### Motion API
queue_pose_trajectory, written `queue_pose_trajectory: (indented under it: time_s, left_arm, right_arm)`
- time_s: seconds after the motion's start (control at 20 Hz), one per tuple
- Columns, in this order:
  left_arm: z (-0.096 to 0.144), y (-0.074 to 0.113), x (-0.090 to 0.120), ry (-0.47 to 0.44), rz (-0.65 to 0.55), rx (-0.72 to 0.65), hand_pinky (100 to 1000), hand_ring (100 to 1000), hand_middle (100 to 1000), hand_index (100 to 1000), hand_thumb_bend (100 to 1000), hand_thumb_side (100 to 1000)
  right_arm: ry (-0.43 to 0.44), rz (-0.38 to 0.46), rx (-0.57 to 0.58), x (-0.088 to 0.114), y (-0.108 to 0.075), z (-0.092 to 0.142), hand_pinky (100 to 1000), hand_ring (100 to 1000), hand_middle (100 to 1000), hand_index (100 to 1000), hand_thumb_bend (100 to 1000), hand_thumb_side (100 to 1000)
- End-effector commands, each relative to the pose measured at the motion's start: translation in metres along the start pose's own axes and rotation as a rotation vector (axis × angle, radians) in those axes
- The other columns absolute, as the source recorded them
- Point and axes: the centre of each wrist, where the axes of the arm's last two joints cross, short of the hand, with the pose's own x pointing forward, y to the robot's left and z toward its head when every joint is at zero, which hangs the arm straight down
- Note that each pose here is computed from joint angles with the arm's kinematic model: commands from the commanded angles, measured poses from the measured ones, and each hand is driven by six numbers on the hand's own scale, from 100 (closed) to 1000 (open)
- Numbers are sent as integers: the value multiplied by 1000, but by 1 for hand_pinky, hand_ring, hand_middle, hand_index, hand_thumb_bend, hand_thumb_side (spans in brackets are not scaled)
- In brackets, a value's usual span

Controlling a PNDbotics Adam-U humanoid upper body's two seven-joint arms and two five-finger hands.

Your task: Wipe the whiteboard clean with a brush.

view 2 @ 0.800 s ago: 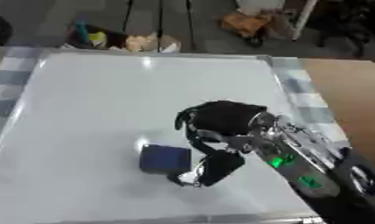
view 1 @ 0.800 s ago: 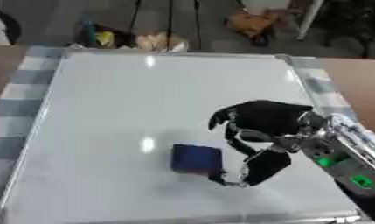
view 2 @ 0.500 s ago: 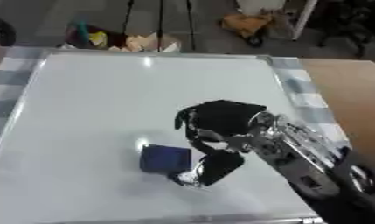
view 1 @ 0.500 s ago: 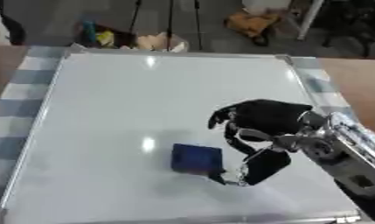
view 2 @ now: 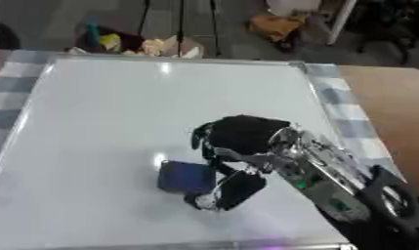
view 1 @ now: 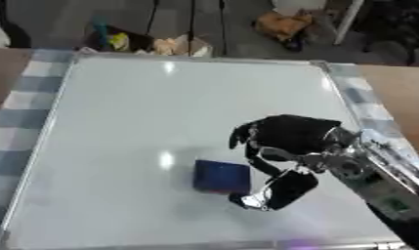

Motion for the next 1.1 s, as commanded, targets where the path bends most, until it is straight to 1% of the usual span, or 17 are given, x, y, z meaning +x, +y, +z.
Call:
queue_pose_trajectory:
  time_s: [0.05, 0.25, 0.4, 0.7, 0.85, 1.1]
  left_arm:
    - [-6, -1, 5, -30, 5, -12, 375, 697, 573, 526, 161, 965]
    - [-6, -2, 5, -30, 8, -14, 374, 697, 573, 525, 160, 966]
    - [-6, -2, 5, -30, 8, -14, 374, 697, 573, 524, 160, 967]
    - [-6, -2, 5, -30, 8, -16, 374, 697, 573, 524, 160, 967]
    - [-6, -3, 5, -30, 8, -18, 372, 698, 573, 521, 161, 970]
    - [-6, -3, 5, -30, 9, -20, 372, 699, 573, 520, 160, 971]
  right_arm:
    - [18, 19, -18, 1, -6, 3, 798, 819, 792, 207, 347, 738]
    - [32, 19, -25, 2, -6, 2, 798, 813, 781, 204, 339, 721]
    - [42, 21, -25, 3, -5, 2, 797, 810, 778, 205, 356, 673]
    - [50, 20, -23, 4, -5, 2, 796, 809, 778, 205, 357, 670]
    - [59, 17, -20, 3, -5, 2, 787, 800, 766, 201, 383, 606]
    - [57, -1, -22, 4, -5, 1, 779, 792, 755, 198, 383, 591]
